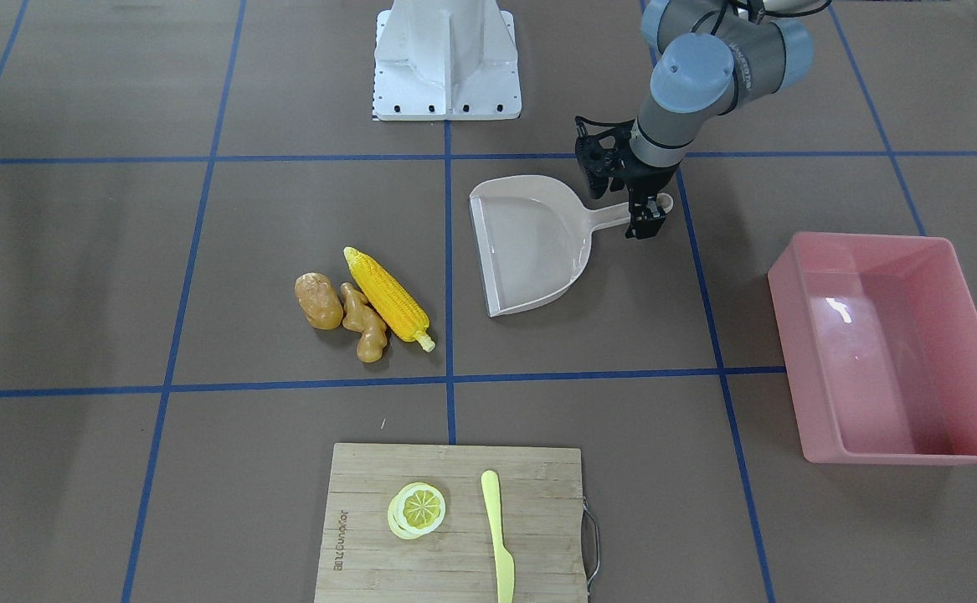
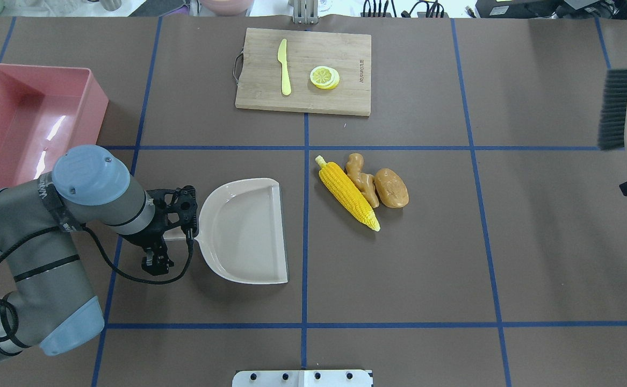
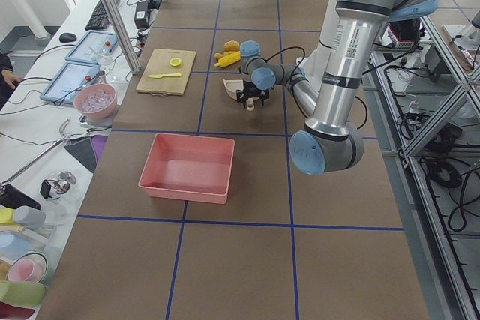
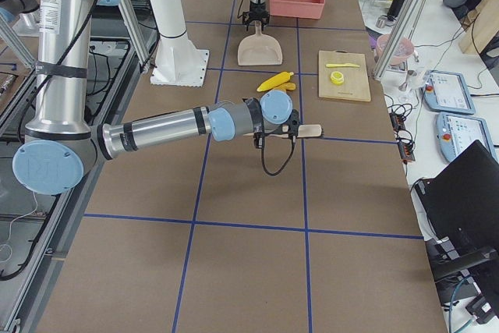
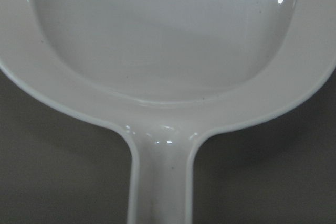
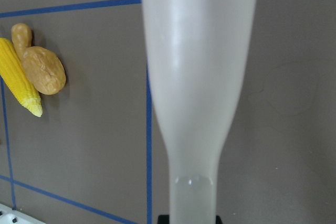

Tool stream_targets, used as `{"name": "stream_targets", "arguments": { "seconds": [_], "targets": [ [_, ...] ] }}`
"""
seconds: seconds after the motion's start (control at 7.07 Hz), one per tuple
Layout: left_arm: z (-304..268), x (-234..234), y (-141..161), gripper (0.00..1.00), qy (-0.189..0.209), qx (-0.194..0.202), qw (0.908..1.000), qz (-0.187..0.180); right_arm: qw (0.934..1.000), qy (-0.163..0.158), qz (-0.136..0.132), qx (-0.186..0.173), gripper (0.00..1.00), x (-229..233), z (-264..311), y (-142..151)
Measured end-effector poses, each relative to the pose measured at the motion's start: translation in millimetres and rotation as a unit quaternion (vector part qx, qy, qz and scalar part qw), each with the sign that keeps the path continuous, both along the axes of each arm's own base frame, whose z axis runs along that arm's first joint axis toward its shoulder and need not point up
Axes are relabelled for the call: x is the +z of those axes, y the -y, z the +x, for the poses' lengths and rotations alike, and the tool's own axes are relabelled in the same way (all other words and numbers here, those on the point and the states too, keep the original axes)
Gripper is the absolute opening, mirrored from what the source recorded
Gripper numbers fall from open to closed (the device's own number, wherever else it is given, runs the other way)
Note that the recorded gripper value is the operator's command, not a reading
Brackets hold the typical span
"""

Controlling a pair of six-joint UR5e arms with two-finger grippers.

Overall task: Sweep and dump trash into bin
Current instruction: 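Lift the dustpan toward the food with the left gripper while the right brings the brush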

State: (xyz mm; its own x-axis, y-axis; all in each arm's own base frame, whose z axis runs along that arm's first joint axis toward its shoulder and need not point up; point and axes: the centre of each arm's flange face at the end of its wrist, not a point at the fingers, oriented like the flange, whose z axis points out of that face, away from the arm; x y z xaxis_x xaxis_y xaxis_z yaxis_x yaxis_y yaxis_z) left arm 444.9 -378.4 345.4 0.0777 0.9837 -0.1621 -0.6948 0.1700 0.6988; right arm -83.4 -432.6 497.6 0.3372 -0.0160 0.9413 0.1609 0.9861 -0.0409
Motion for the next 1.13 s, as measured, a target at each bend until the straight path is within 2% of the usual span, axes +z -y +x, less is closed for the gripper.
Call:
{"name": "stream_targets", "arguments": {
  "seconds": [0.28, 0.57, 1.13],
  "targets": [
    [-11.2, -10.9, 0.9, 0.00, 0.000, -0.003, 1.0000, -0.007, 0.9988, 0.025, -0.002, -0.043, 0.00, -15.0, -38.2, 3.7],
    [-19.3, -20.9, 13.0, 0.00, 0.022, -0.006, 0.9993, -0.029, 0.9964, 0.030, -0.005, -0.079, 0.00, -39.8, -84.0, 9.6],
    [-15.9, -56.0, 85.4, 0.00, 0.054, -0.009, 0.9982, -0.027, 0.9900, 0.020, -0.037, -0.135, 0.00, -84.0, -184.6, 20.8]
  ]
}}
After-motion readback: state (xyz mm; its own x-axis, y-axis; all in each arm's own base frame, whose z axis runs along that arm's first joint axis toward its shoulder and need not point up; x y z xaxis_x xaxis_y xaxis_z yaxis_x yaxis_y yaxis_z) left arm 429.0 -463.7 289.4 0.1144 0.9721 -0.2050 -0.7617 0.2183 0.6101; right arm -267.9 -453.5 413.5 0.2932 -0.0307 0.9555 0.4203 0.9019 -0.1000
